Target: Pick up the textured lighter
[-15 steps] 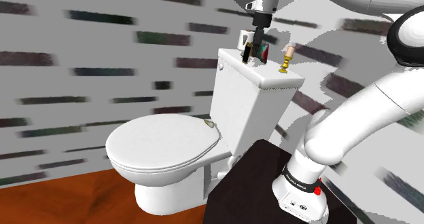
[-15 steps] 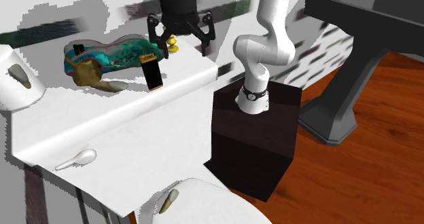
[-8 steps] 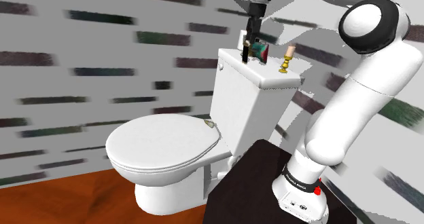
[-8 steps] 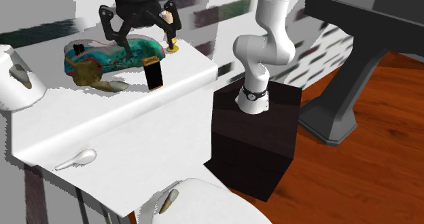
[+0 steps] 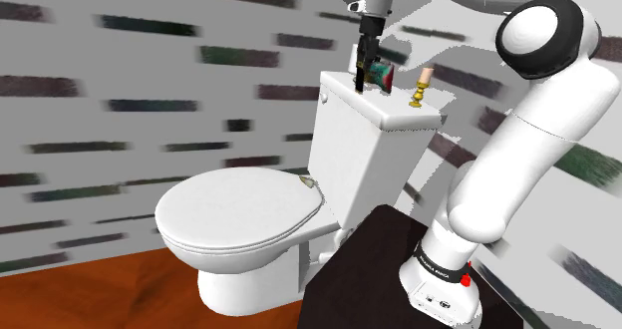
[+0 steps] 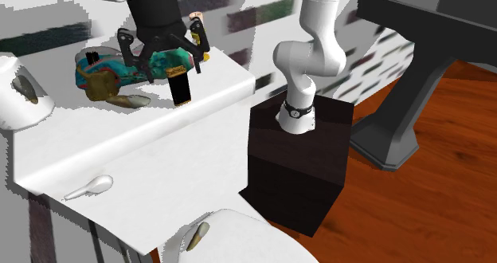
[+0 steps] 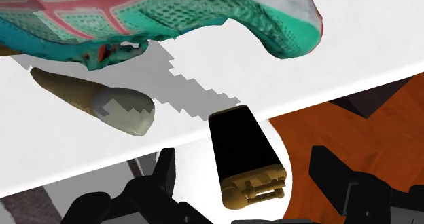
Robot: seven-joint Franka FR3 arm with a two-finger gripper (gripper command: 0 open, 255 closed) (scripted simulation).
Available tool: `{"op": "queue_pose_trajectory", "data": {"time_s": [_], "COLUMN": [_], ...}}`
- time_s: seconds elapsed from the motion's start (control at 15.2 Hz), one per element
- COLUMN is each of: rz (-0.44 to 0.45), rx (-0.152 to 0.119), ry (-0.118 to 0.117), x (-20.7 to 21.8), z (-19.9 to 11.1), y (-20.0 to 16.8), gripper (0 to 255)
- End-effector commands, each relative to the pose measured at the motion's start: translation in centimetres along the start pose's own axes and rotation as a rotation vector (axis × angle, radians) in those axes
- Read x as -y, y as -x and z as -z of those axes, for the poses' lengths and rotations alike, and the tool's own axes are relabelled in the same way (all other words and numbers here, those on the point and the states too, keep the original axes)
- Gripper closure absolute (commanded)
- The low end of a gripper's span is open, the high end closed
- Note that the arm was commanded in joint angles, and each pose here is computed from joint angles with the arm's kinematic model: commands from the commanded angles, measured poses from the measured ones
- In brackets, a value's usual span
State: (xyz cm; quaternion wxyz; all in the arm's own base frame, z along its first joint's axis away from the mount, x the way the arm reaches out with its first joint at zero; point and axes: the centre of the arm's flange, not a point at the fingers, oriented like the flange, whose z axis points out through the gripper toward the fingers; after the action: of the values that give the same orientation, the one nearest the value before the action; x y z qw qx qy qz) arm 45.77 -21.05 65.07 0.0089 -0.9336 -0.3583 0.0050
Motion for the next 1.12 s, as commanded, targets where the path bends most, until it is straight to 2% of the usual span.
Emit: {"op": "queue_pose_trajectory", "data": {"time_s": [0.0,0.07,0.66,1.06], "rz": [0.000,0.000,0.000,0.000], "rx": [0.000,0.000,0.000,0.000], "ry": [0.000,0.000,0.000,0.000], "x": [-0.1,-0.1,-0.1,0.0], "z": [-0.5,-0.5,-0.5,2.7], "y": [0.0,0.0,0.0,0.0], "gripper": [0,255,255,255]}}
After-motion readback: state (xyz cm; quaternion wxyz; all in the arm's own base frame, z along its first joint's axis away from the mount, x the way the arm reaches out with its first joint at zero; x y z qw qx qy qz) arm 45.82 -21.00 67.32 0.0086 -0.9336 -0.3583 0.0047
